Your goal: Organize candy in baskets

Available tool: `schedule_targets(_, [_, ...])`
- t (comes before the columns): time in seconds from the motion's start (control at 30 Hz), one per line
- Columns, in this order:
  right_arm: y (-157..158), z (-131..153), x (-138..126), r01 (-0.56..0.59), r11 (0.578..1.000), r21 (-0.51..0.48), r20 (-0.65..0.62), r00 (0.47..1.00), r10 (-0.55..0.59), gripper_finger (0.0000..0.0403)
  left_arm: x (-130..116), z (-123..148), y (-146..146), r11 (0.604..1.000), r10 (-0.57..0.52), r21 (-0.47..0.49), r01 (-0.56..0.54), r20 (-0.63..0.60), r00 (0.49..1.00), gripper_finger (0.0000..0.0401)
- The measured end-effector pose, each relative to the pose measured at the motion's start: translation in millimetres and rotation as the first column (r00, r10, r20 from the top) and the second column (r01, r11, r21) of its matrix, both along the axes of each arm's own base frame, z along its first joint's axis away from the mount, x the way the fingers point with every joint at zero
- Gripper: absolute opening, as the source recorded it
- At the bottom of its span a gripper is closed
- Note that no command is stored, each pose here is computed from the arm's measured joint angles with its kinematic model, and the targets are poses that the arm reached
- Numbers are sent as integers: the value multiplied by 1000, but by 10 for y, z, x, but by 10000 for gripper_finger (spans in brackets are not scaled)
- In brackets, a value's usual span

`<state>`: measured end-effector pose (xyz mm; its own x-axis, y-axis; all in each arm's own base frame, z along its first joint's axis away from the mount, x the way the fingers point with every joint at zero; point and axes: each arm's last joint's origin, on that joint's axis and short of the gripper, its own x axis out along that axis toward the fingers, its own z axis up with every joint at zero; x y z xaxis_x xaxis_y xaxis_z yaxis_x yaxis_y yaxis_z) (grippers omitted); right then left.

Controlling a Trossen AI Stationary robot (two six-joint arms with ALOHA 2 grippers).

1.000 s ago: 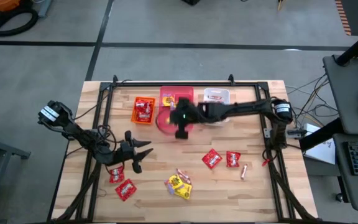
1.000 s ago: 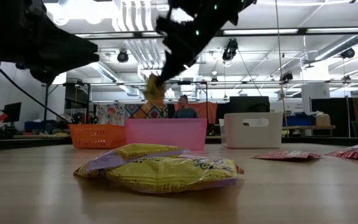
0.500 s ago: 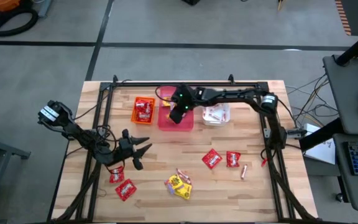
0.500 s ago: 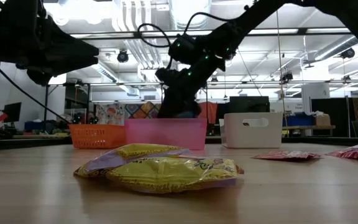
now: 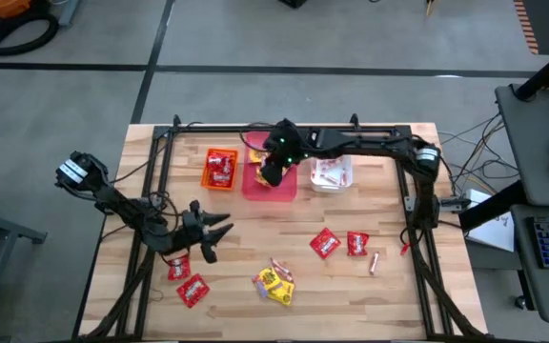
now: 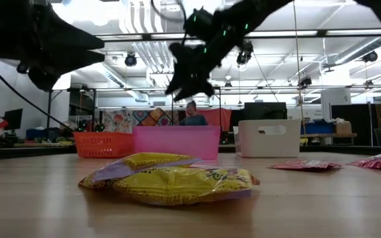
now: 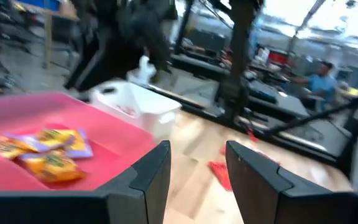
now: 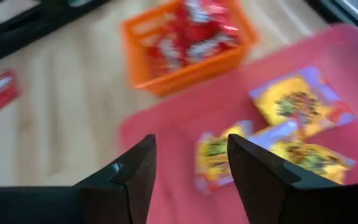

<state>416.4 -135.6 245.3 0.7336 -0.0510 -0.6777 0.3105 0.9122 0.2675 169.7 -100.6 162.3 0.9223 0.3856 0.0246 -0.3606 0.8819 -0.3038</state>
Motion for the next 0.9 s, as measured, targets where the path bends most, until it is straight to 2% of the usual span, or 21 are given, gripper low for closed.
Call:
schedule_targets(0.23, [544,328,-110,-135,991,-8,-22,991,135,180,200,-15,-181,994,-99,-55,92,-150,984,139])
schedule_targets(0.4, [927,391,-177,-212,977,19,-81,974,213,176,304,14,-290,981,-174,-140,135,-324,930,139])
schedule_targets(0.5, [1136,371,-208,-240,969,48,-130,961,245,177,328,82,-339,962,-227,-241,126,-453,862,139])
schedule_targets(0.63, [1374,331,-257,-272,958,85,-196,938,284,178,325,219,-393,925,-272,-378,27,-613,742,139])
schedule_targets(0.73, [1521,287,-329,-280,952,122,-275,912,303,178,292,272,-440,902,-275,-425,-76,-701,657,139])
schedule_targets(0.9, [1771,221,-483,-290,941,172,-416,845,337,178,244,250,-567,843,-320,-496,-210,-774,546,139])
